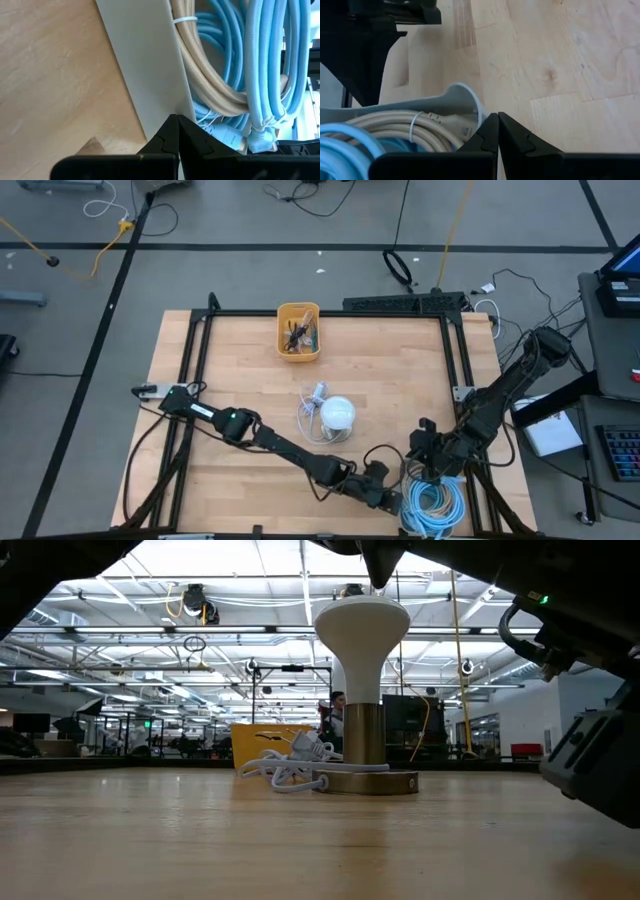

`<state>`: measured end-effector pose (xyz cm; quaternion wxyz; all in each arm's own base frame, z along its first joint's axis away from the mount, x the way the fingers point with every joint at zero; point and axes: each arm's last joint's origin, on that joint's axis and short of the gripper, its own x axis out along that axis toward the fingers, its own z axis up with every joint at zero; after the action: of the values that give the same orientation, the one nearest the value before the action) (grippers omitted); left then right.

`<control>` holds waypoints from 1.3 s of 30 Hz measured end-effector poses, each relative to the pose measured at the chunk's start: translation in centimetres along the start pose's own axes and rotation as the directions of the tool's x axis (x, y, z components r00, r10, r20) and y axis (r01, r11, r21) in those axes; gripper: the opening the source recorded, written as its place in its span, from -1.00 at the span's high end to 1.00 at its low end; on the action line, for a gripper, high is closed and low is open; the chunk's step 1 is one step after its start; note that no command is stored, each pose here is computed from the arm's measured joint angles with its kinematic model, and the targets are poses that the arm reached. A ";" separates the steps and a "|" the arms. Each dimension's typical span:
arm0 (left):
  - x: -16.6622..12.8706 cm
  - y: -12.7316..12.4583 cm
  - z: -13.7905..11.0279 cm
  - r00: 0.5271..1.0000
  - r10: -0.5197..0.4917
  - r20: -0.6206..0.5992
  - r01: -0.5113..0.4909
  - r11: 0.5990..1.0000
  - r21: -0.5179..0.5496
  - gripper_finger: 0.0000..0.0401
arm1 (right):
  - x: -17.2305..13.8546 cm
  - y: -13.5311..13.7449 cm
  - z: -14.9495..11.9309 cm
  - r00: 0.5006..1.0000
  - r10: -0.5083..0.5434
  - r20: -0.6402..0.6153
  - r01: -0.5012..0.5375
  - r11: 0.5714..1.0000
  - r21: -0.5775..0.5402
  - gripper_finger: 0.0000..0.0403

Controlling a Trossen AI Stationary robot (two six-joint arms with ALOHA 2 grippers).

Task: Pick & Place USB Port
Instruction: Adjust the gray bin

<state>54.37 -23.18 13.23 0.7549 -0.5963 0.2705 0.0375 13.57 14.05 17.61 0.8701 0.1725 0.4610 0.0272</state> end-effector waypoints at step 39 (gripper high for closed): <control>-0.6 -0.6 -0.4 0.999 0.024 -0.038 -0.023 1.000 0.013 1.00 | -3.5 0.2 3.7 0.990 -0.064 0.122 0.071 0.996 -0.059 1.00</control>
<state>53.94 -23.54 14.02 0.7527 -0.5891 0.2920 0.0333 14.59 12.51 22.34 0.9017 0.1304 0.4122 0.0020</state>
